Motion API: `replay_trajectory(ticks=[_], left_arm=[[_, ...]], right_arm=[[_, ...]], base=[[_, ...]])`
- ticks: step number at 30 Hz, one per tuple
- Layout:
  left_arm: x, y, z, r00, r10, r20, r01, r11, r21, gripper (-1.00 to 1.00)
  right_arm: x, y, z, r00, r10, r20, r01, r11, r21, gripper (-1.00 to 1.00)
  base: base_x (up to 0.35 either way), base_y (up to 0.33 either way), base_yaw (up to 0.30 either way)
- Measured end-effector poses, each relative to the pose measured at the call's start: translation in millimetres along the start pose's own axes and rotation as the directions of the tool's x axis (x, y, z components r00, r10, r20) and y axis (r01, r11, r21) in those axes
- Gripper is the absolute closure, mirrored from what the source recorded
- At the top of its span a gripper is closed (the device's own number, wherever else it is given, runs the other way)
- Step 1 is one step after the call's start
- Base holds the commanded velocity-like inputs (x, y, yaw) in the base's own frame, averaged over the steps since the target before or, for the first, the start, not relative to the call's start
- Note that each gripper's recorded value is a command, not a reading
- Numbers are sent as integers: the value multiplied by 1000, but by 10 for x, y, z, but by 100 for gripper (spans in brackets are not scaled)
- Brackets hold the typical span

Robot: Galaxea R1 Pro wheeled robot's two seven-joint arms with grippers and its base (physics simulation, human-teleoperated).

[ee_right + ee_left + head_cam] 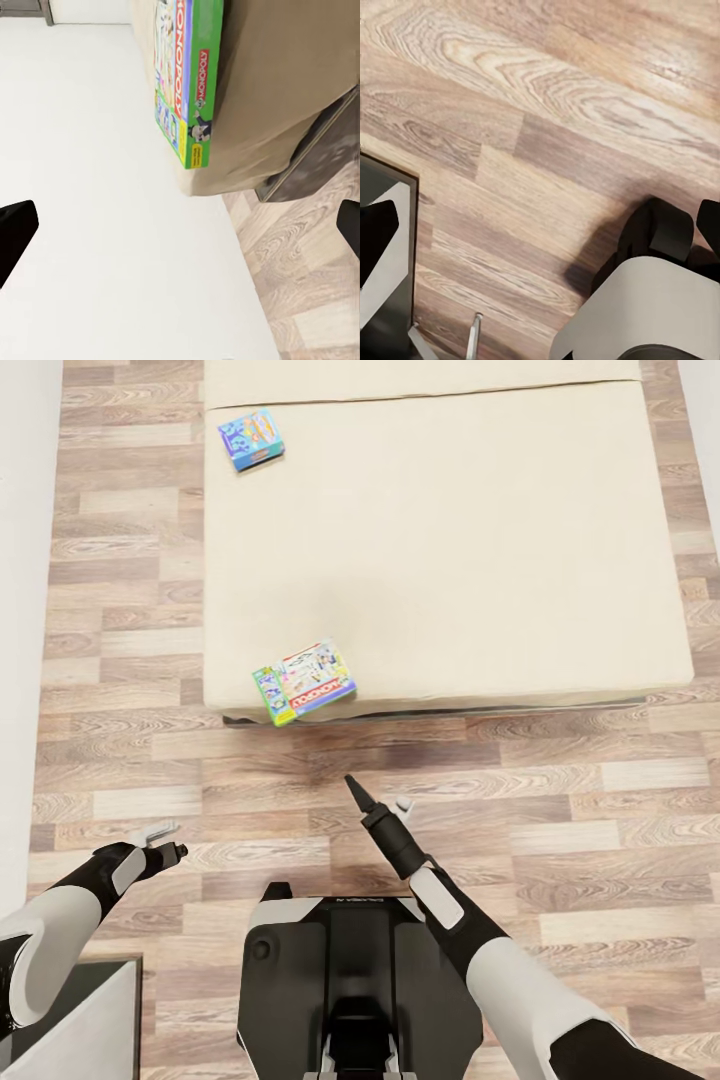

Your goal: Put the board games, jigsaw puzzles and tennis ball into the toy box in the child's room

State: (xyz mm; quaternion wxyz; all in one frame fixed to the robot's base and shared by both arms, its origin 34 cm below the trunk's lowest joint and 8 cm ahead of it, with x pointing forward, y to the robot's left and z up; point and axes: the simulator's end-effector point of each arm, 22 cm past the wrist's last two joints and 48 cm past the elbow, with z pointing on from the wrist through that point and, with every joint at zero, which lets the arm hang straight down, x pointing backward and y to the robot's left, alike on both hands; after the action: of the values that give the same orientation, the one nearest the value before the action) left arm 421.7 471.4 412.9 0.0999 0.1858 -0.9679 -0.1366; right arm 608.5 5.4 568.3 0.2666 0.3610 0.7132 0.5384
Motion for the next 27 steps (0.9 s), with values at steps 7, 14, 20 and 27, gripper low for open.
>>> replay_trajectory(ticks=[7, 14, 20, 27], left_arm=[[1, 0, 0, 1000, 0, 0, 0, 1000, 0, -100], [1, 0, 0, 1000, 0, 0, 0, 1000, 0, -100], [0, 1, -2, 1000, 0, 0, 0, 1000, 0, -100], [1, 3, 0, 1000, 0, 0, 0, 1000, -1, -100]], right_arm=[[-8, -2, -2, 1000, -22, 7, 22, 1000, 1, -100], [3, -10, 0, 1000, -24, 3, 24, 1000, 5, -100], [9, -4, -1, 1000, -23, 1, 23, 1000, 4, -100], [41, 0, 0, 1000, -2, -14, 2, 1000, 1, -100]], base=[[14, 92, 0], [9, 11, 0], [143, 82, 0], [50, 27, 0]])
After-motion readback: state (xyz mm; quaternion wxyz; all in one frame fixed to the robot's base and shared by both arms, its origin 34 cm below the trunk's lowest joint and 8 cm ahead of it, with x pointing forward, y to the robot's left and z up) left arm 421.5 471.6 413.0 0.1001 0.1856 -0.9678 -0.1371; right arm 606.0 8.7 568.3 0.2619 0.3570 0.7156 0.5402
